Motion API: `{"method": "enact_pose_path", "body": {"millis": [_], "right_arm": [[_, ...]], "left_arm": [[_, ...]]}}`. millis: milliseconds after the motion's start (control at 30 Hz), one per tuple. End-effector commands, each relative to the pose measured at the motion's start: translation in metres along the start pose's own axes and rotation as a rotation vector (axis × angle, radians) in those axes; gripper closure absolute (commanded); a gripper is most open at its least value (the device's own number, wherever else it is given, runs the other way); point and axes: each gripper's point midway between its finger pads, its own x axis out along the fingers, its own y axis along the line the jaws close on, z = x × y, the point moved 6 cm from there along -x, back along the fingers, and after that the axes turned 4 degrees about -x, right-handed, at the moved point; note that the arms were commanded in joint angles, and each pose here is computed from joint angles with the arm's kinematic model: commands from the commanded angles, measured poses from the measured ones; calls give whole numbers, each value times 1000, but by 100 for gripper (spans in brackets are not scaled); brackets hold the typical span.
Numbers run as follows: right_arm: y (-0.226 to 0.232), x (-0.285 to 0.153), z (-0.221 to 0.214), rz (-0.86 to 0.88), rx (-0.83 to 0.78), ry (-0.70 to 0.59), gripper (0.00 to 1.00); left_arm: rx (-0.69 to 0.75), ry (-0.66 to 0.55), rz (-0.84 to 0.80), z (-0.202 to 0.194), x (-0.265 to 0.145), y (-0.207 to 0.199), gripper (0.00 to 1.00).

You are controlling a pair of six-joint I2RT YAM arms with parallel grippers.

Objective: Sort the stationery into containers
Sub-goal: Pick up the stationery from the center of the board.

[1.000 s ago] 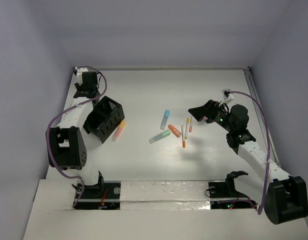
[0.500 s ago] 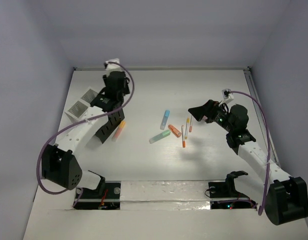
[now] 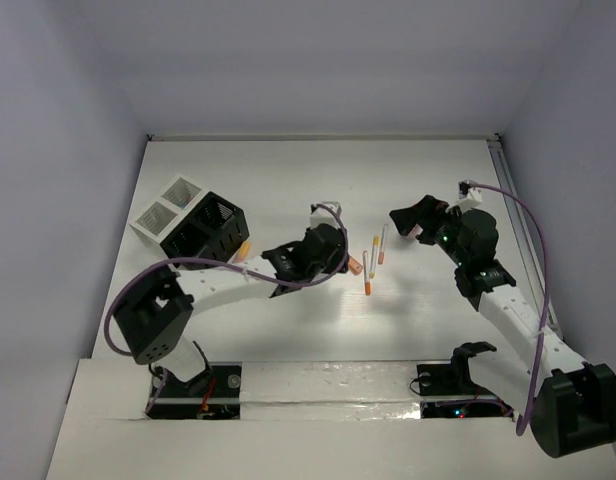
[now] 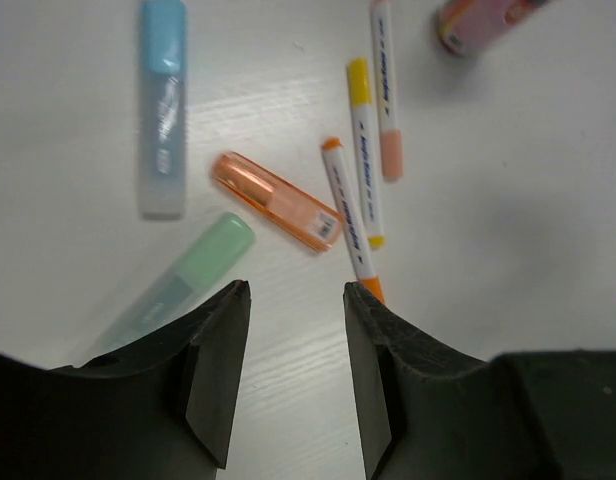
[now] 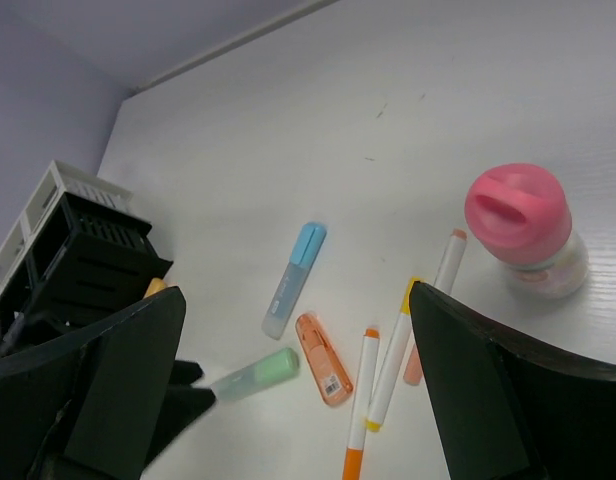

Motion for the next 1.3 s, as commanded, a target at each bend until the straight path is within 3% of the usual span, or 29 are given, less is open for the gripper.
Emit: {"method": "enact_pose_path", "body": {"millis": [0,233,400,600,800,1033,1267], "right_arm": [[5,2,16,-15,-25,-41,0],[6,3,15,-3,-40,-28,0],[9,6,14,27,-45,-6,0],[14,8,10,79,-51,22,0],[28,10,7,178,-85,60,3],[56,22,-16,298,-178,185,4],[44,45,-65,170,-234,448,11]], "left_arm": [[-106,-9,-119,-14,8,-38,61],[-85,27,-115,-41,27,-53,60],[-80,-48,-133,-29,10,-55,60],[-78,-49,-101,-33,2,-41,59],[13,-76,-9,-32,-6,-18,59],[44,-152,30,-11,-55,14,59],[-3,-314,-11,45,-128,29,53]]}}
